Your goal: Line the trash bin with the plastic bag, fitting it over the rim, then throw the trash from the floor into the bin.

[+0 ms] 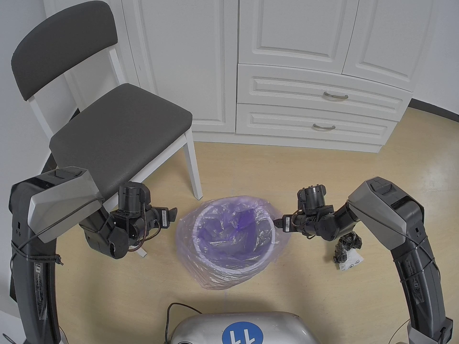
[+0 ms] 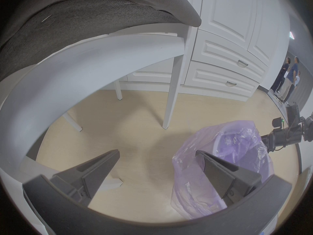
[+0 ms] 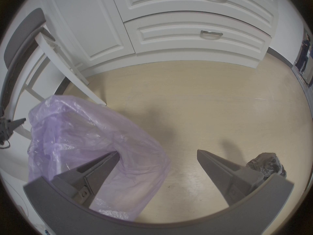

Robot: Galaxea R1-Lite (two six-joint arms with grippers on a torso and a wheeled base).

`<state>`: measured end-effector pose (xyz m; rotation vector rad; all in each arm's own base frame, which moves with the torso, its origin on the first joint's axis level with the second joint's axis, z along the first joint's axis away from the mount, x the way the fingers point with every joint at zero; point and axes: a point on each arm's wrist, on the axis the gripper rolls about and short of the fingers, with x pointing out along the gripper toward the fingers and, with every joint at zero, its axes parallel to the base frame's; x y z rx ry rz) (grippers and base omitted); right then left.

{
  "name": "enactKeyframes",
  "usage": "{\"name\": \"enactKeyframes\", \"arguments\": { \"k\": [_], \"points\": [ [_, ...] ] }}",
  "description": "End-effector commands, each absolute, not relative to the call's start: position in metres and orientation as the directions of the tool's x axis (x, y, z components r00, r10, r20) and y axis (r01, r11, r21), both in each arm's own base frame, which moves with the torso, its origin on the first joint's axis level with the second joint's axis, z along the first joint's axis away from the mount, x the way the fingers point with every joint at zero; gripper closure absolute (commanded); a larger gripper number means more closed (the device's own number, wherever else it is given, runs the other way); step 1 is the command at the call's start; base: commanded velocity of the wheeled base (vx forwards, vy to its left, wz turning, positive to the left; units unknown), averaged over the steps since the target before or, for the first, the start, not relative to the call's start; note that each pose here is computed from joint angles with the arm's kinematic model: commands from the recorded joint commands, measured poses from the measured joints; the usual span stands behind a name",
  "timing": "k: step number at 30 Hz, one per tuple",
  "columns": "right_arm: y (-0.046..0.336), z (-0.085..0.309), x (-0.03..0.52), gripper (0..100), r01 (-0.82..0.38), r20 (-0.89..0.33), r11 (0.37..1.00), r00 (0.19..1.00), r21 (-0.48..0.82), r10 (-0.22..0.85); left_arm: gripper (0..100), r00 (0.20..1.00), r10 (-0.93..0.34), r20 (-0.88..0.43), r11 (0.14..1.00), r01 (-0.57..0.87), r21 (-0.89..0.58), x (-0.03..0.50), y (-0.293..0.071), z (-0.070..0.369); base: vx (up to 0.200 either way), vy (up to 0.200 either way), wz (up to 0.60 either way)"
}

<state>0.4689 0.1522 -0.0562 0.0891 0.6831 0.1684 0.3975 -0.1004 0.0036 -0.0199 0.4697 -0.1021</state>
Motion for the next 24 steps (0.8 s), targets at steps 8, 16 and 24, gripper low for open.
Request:
{"name": "enactKeyframes", "arguments": {
  "k": [8, 16, 24],
  "points": [
    [0.161, -0.068, 0.476, 0, -0.163, -0.665, 0.974, 0.712, 0.158, 0.227, 0, 0.858, -0.173, -0.483, 0.985, 0.159, -0.070, 0.391, -0.104, -0.008, 0.000, 0.000, 0.00],
    [0.156, -0.068, 0.472, 0, -0.138, -0.673, 0.975, 0.707, 0.174, 0.220, 0, 0.793, -0.277, -0.542, 0.960, 0.256, -0.115, 0.379, -0.095, -0.022, 0.000, 0.000, 0.00],
    [0.154, -0.062, 0.464, 0, -0.135, -0.674, 0.975, 0.706, 0.175, 0.218, 0, 0.743, -0.286, -0.605, 0.949, 0.308, -0.071, 0.376, -0.081, -0.049, 0.000, 0.000, 0.00]
  ]
}}
